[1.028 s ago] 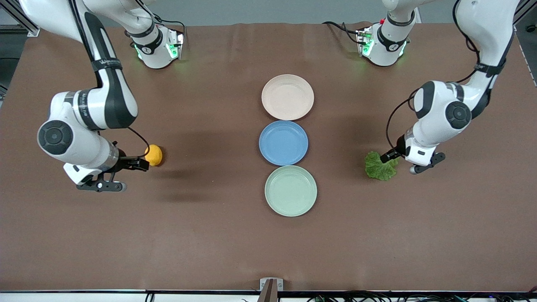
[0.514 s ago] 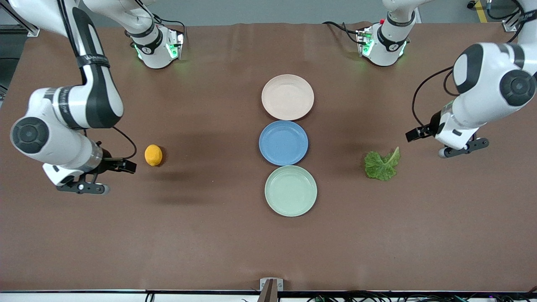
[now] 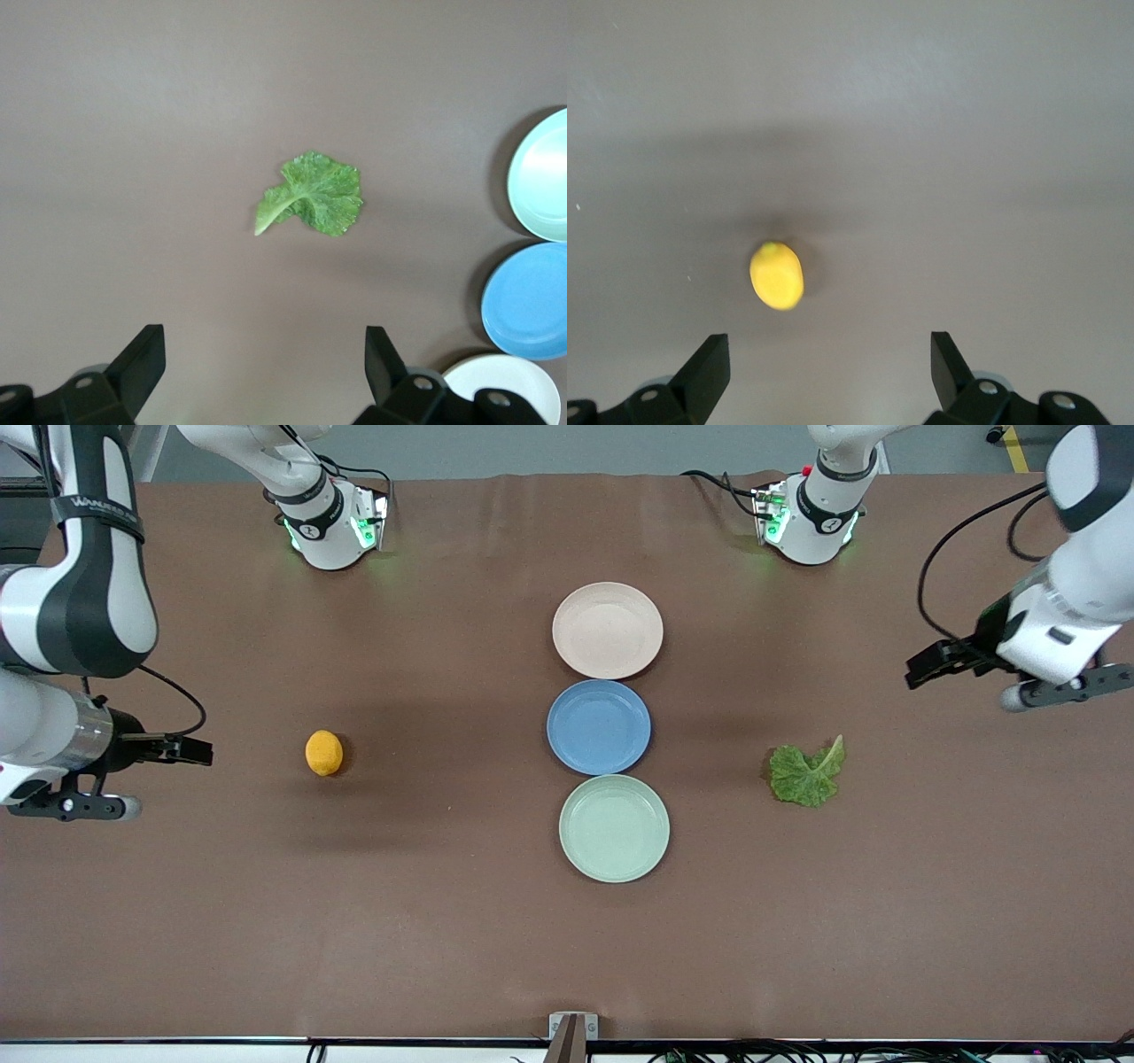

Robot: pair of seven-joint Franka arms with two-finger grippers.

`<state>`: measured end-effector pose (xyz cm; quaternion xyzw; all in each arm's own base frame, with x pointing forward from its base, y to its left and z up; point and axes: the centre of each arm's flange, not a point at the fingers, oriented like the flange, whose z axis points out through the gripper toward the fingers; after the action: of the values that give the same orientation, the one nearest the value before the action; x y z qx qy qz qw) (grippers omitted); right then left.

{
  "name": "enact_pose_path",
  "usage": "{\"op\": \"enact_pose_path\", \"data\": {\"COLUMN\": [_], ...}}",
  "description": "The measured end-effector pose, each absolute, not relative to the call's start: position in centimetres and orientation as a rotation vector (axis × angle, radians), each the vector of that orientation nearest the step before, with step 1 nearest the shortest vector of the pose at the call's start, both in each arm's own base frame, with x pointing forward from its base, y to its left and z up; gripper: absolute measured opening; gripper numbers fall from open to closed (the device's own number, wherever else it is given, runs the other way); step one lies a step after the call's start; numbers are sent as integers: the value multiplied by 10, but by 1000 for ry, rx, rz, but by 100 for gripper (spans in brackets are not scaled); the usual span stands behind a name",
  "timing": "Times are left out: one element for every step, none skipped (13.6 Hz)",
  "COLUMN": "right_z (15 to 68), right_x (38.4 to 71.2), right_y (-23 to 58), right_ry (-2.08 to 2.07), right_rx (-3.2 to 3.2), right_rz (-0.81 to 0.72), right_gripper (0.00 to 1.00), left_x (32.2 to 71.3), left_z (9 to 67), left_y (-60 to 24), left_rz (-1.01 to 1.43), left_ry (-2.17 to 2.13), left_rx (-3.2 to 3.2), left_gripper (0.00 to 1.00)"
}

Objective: Pick lemon and lettuce from plates

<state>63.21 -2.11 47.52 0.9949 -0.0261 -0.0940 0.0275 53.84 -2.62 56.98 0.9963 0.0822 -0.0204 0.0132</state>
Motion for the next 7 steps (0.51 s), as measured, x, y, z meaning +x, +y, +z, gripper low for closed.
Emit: {"op": "enact_pose_path", "data": {"right_z": [478, 485, 495, 504, 511, 513, 513], "right_x": [632, 633, 636, 638, 639, 639, 639], "right_y": [-27, -31, -31, -30, -30, -32, -37], "right_ry": [-88, -91, -90, -88, -88, -95, -109], "right_rx": [3073, 3075, 3077, 3079, 3079, 3081, 3089], "right_rz": [-296, -276, -244, -217, -201, -194, -193], "right_gripper": [100, 100, 100, 100, 100, 100, 100], "left_x": [538, 535, 533, 533, 533, 534, 534], "left_z": [586, 600, 611, 619, 624, 628, 630], "left_y": [-13, 0, 9, 12, 12, 11, 10], "left_rz": [-62, -67, -68, -60, -46, -33, -28], "left_ry": [223, 194, 178, 177, 176, 172, 167], "left_rx": [3104, 3104, 3103, 3103, 3103, 3103, 3102], "left_gripper": [100, 100, 100, 100, 100, 100, 100]}}
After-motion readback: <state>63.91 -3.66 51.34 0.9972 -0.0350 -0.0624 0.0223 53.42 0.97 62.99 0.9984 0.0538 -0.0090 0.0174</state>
